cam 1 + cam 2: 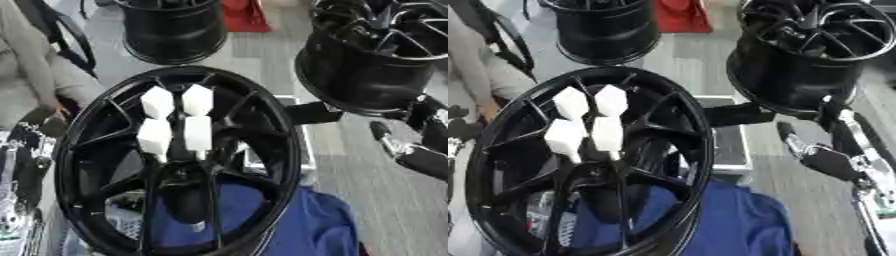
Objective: Pull the pin out of the wheel hub.
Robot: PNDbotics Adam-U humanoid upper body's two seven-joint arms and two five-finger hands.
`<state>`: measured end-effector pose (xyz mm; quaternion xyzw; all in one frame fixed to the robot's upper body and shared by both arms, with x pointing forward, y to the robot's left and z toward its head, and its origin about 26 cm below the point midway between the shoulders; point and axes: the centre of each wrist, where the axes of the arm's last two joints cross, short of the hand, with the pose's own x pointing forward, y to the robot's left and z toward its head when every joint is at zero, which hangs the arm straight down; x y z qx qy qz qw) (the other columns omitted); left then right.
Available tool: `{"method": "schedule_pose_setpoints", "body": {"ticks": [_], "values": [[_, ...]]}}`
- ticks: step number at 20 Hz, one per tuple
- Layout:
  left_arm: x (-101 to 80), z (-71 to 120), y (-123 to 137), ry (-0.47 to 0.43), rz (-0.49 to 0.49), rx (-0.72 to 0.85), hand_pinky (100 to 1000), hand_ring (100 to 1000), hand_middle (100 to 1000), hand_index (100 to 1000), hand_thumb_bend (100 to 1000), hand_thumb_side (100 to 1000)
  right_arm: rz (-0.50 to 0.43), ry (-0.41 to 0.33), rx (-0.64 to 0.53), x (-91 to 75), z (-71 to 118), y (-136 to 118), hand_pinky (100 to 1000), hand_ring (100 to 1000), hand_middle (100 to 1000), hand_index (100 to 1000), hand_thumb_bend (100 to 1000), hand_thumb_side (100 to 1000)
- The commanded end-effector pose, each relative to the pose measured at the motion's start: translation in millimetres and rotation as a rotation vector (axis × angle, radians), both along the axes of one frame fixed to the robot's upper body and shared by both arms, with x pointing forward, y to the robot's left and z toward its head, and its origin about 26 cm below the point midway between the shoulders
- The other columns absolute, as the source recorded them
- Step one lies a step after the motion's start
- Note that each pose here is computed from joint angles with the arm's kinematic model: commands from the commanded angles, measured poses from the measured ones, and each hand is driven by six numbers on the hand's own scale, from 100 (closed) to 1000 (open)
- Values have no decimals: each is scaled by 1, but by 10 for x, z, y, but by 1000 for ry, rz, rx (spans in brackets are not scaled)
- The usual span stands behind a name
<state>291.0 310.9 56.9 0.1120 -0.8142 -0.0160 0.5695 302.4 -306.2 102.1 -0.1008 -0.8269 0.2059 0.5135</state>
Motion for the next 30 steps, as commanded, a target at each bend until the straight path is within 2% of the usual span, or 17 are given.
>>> {"method": "schedule_pose_setpoints", "body": {"ticks": [1, 5, 8, 10, 13, 16, 25, 30], "values": [[19, 112, 10, -36, -9, 19, 831, 755, 811, 873, 499, 646, -5, -32, -15, -1, 97, -18, 785, 840, 769, 846, 311, 233], [44, 205, 68, -49, -16, 67, 831, 754, 809, 870, 498, 619, -7, -29, -19, -1, 93, -16, 784, 840, 768, 845, 309, 238], [97, 425, 169, -81, -16, 166, 829, 751, 805, 869, 506, 593, -9, -24, -25, -6, 84, -25, 784, 840, 768, 845, 309, 235], [153, 638, 183, -115, -42, 249, 826, 741, 798, 867, 509, 569, -13, -18, -31, -12, 73, -41, 784, 840, 768, 845, 307, 231], [241, 941, 144, -147, -103, 394, 821, 732, 785, 865, 504, 538, -15, -12, -39, -17, 63, -55, 784, 840, 768, 845, 308, 230], [354, 1153, 56, -149, -180, 549, 811, 718, 772, 864, 499, 518, -16, -8, -47, -21, 57, -68, 783, 840, 768, 845, 309, 230], [712, 1637, -108, -160, -383, 1073, 750, 679, 720, 852, 472, 394, -4, 9, -62, -29, 27, -72, 783, 840, 768, 844, 310, 228], [762, 1813, -141, -152, -496, 1366, 723, 660, 696, 850, 468, 353, 13, 11, -56, -17, 22, -39, 783, 841, 768, 844, 308, 228]]}}
